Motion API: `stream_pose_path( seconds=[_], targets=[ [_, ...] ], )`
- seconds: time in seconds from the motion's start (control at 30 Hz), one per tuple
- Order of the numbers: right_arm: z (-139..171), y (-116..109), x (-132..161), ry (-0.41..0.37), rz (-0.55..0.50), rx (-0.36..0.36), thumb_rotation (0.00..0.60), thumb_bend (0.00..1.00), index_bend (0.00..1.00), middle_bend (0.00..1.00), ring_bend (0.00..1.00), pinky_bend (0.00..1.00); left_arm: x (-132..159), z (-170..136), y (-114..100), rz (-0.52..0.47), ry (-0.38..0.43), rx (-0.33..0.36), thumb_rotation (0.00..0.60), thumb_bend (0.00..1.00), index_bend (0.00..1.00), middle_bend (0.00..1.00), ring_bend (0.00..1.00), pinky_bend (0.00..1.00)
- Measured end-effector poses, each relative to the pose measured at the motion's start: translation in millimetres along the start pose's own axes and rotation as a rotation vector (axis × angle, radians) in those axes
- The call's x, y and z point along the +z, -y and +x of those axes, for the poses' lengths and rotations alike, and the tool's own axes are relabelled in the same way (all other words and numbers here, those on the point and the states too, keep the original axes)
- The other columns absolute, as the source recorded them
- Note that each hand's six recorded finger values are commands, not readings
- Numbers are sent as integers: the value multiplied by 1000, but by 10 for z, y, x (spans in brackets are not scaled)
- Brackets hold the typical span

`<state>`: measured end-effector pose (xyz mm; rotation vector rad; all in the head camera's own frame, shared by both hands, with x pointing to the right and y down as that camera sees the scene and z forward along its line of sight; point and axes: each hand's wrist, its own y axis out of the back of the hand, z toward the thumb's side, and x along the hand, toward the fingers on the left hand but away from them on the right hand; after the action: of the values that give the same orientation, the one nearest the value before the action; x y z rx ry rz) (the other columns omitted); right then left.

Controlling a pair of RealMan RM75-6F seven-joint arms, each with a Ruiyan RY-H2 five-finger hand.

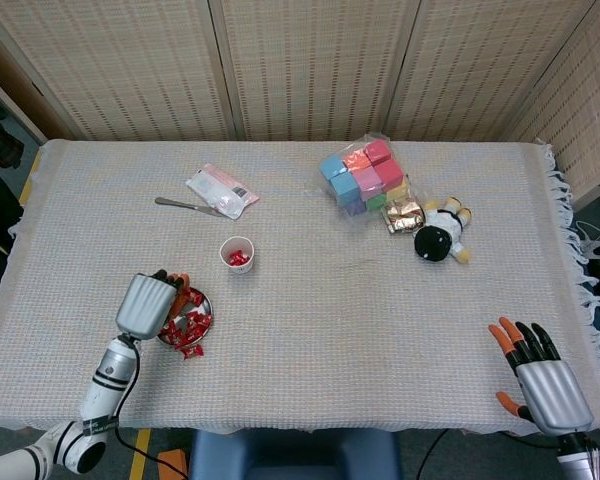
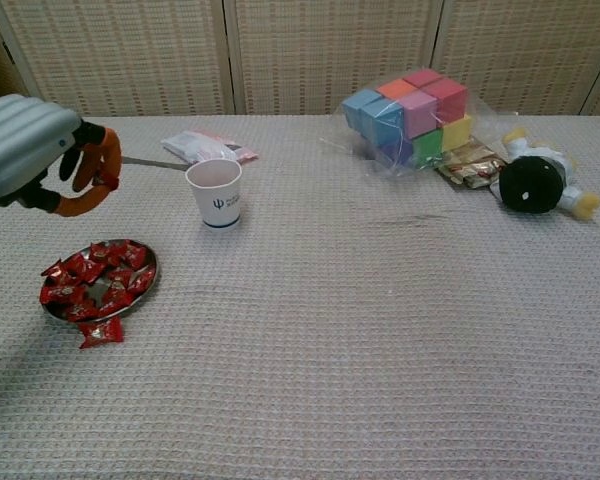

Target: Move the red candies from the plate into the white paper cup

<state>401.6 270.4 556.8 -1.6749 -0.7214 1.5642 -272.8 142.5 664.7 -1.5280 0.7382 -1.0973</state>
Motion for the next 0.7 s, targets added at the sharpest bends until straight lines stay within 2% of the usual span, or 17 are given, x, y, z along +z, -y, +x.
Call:
stream_pose_path(
  seconds=[0.2,0.53,0.7],
  targets=[
    [-33,3,-43,22,-1,3,600,114,0,0,0,0,336,557,-33,28,45,-4,600,415,622,648,616,1000],
    [-82,10,-93,46,-5,11,600,113,0,0,0,0,559,1002,134,72,47,-33,600,415,618,639,611,1000],
    [-93,1,-116,57,-6,8,600,114,0,0,0,0,591,1131,237,108,44,-52,600,414,581,598,582,985]
  ],
)
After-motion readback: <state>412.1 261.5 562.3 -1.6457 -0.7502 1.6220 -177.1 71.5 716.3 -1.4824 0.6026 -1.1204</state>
